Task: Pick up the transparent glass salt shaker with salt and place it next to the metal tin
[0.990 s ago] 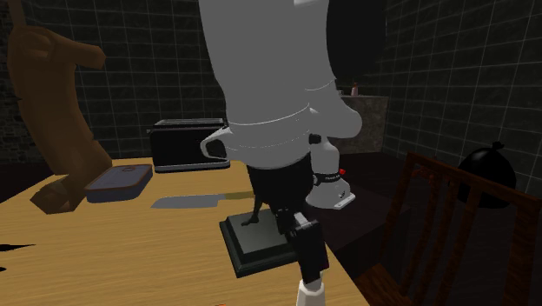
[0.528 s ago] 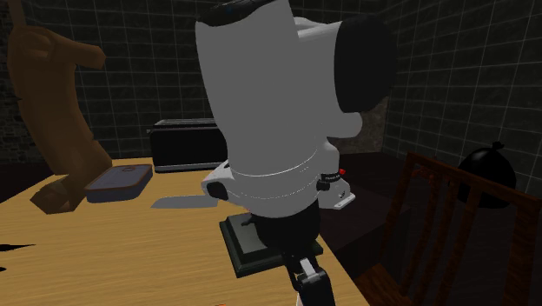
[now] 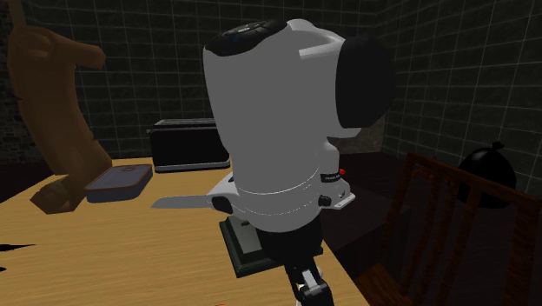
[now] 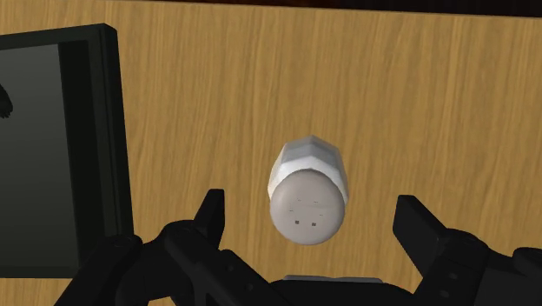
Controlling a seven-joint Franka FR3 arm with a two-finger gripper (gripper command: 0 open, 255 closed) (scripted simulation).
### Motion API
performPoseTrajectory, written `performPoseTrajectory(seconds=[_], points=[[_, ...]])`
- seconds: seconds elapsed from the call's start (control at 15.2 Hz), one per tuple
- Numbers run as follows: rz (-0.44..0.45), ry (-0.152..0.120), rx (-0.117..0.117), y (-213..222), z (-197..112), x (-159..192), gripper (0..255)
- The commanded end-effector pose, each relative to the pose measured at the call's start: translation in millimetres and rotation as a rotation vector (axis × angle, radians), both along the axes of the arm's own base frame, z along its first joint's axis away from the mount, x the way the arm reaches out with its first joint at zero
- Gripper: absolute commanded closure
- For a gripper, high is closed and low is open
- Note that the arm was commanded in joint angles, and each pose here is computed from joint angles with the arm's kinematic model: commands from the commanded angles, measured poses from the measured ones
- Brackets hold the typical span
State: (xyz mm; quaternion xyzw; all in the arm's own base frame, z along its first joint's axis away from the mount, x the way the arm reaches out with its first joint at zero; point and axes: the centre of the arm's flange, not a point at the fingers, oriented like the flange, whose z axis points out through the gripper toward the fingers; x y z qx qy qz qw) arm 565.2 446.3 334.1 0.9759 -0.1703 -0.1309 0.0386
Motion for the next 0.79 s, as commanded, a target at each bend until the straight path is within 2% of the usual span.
performPoseTrajectory(seconds=[0.0, 0.07, 0.13, 0.73], points=[[0.000, 0.000, 0.000, 0.0, -0.1, 0.0, 0], [0.000, 0.000, 0.000, 0.0, 0.0, 0.0, 0], [0.000, 0.000, 0.000, 0.0, 0.0, 0.0, 255], [0.000, 0.000, 0.000, 0.0, -0.1, 0.0, 255]])
